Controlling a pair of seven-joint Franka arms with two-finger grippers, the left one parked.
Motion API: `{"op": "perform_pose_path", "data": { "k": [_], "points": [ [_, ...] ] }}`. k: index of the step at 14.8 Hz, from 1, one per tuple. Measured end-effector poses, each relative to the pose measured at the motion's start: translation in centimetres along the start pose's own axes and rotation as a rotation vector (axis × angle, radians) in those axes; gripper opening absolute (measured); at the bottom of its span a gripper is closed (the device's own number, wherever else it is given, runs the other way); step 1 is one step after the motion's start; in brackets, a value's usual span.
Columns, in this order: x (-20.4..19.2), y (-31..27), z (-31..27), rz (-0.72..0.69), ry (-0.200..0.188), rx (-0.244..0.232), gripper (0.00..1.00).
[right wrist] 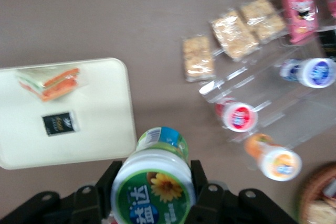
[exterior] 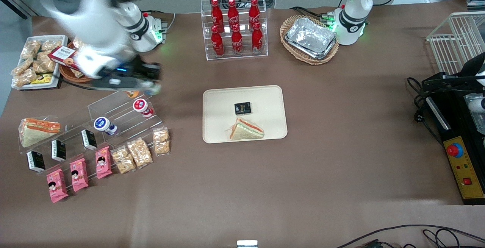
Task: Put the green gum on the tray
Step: 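Lift the green gum tub and carry it toward the cream tray, then lower the green gum tub onto the tray and open the right gripper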
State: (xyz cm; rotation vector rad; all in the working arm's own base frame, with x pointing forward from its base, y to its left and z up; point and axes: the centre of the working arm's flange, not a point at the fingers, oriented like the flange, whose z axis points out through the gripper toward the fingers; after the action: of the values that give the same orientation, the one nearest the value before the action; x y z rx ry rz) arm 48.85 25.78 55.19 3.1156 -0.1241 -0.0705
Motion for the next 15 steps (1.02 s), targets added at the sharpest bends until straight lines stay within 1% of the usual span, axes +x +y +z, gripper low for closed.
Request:
{"op": "perform_pose_path", "data": {
  "k": [2,3,4,6,7,11,15],
  "points": [
    [-0.2,-6.1,4.9,0.007,0.017,-0.016,0.59],
    [0.0,-8.2,7.5,0.003,0.025,-0.017,0.59],
    [0.2,-9.7,10.2,0.001,0.030,-0.005,0.59],
    [0.4,-11.3,15.3,0.002,0.039,0.027,0.59],
    [0.0,-11.7,17.8,-0.001,0.046,0.035,0.59],
    [-3.8,-13.0,25.2,-0.050,0.069,0.039,0.59],
    [-7.4,-15.0,29.4,-0.051,0.073,0.028,0.59]
  ]
}}
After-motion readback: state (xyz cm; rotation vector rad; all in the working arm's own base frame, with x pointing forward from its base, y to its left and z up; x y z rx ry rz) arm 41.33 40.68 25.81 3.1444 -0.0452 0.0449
